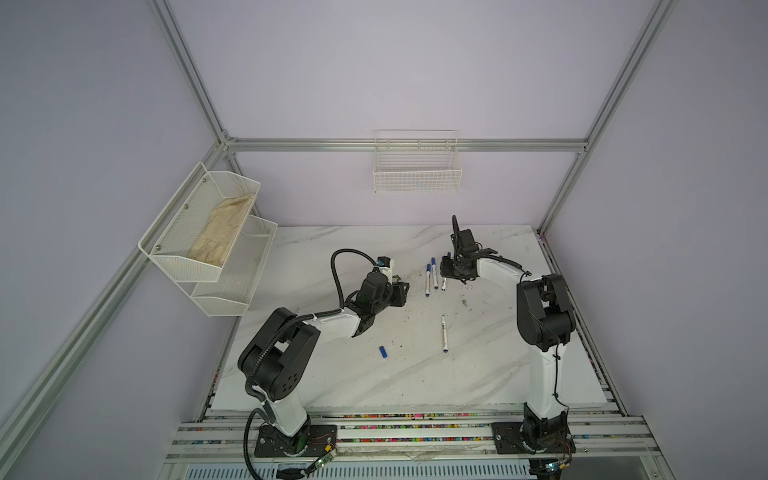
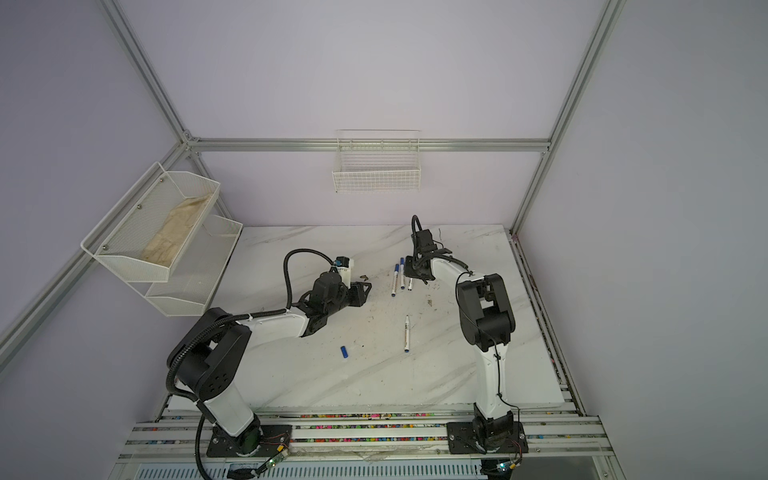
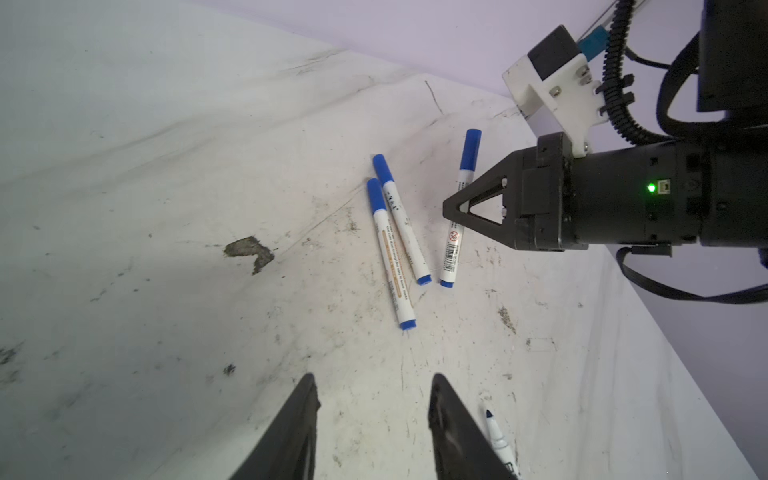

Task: Insert the pens into the pen caps

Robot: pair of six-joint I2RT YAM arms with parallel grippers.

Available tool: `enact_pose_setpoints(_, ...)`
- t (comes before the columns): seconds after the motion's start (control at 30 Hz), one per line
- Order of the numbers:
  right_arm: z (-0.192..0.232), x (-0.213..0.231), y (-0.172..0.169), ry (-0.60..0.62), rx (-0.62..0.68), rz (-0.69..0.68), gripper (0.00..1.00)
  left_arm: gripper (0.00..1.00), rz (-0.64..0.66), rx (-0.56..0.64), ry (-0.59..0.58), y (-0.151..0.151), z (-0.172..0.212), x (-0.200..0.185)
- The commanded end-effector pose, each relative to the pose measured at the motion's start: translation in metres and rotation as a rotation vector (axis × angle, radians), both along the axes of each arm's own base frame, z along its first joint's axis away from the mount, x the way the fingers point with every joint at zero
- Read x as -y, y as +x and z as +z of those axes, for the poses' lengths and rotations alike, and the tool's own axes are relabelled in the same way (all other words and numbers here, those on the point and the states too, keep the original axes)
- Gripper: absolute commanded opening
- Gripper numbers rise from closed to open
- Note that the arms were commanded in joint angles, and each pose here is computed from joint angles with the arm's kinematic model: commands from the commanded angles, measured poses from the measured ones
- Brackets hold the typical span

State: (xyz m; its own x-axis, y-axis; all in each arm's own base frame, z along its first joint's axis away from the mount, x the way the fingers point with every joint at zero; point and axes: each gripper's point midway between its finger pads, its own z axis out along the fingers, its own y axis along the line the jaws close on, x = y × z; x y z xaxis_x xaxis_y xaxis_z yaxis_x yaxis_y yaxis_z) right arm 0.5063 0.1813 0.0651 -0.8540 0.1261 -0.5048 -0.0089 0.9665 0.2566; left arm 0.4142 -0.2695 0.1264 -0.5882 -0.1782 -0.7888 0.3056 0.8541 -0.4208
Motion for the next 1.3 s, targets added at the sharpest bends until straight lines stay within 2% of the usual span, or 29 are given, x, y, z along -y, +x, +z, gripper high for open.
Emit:
enact_pose_setpoints(0.0, 0.001, 0.004, 0.001, -0.041, 0.004, 0.007, 0.07, 0.43, 0.078, -0.006, 0.046, -0.003, -0.005, -0.022)
enact_pose_setpoints(0.6, -0.04, 0.0, -0.007, -0.025, -0.063, 0.016, 0.1, 0.43, 0.083, -0.046, 0.023, 0.0, -0.01, -0.019)
enact_pose_setpoints(0.97, -0.052, -0.001, -0.012, -0.001, -0.084, 0.006, 0.23, 0.43, 0.075, -0.058, 0.029, 0.0, -0.013, -0.017)
enact_pose_setpoints(1.27, -0.029, -0.003, -0.009, 0.036, -0.036, -0.014, 0.34, 0.43, 0.074, -0.058, 0.029, -0.001, -0.013, -0.017)
